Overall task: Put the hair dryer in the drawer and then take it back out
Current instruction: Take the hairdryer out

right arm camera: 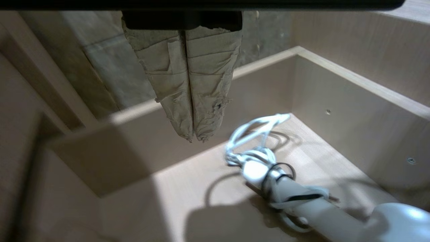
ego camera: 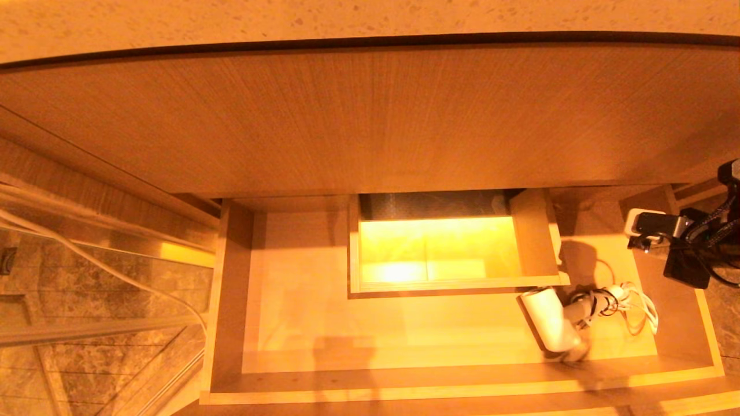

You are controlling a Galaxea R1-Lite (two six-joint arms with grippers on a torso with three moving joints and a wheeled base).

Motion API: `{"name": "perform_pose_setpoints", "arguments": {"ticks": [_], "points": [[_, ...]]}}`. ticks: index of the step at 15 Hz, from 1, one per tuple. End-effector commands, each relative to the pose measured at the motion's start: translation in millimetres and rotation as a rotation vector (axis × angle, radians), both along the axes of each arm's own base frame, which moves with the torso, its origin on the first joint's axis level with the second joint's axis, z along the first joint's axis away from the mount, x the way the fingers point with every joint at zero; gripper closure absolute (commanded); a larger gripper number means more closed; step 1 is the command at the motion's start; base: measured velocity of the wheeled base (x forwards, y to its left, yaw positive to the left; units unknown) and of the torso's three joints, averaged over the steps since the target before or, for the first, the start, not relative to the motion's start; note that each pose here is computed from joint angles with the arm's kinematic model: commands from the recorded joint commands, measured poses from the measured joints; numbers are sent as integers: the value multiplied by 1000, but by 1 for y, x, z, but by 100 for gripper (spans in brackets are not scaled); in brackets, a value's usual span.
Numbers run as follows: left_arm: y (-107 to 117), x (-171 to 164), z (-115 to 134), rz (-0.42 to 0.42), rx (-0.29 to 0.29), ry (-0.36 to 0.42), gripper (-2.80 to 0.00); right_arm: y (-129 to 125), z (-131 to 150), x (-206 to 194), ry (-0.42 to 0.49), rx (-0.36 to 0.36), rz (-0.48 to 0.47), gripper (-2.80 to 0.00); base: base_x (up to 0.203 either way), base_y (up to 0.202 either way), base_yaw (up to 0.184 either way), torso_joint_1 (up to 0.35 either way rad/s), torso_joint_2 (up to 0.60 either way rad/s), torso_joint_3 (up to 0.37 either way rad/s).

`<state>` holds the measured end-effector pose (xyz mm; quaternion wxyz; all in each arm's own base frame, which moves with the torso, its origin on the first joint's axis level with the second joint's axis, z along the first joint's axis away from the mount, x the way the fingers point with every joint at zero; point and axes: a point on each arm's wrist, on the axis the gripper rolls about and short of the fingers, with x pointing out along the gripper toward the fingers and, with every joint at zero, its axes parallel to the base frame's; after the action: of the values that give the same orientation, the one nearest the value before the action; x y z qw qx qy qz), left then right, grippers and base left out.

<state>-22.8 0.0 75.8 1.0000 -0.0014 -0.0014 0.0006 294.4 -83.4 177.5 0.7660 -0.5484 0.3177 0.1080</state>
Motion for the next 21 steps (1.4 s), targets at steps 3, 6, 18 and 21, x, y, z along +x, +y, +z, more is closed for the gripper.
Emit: {"name": "perform_pose_setpoints", "arguments": {"ticks": [3, 6, 18, 21], "points": [[0, 0, 0, 0, 0, 0, 0, 1, -26, -3, 54, 6, 10, 0, 0, 0, 0, 0, 0, 0], [0, 0, 0, 0, 0, 0, 0, 0, -44, -3, 69, -11, 14, 0, 0, 0, 0, 0, 0, 0], [0, 0, 0, 0, 0, 0, 0, -41, -83, 19, 205, -87, -184, 0, 0, 0, 0, 0, 0, 0], [0, 0, 0, 0, 0, 0, 0, -44, -95, 25, 232, -73, -192, 0, 0, 0, 0, 0, 0, 0]]}}
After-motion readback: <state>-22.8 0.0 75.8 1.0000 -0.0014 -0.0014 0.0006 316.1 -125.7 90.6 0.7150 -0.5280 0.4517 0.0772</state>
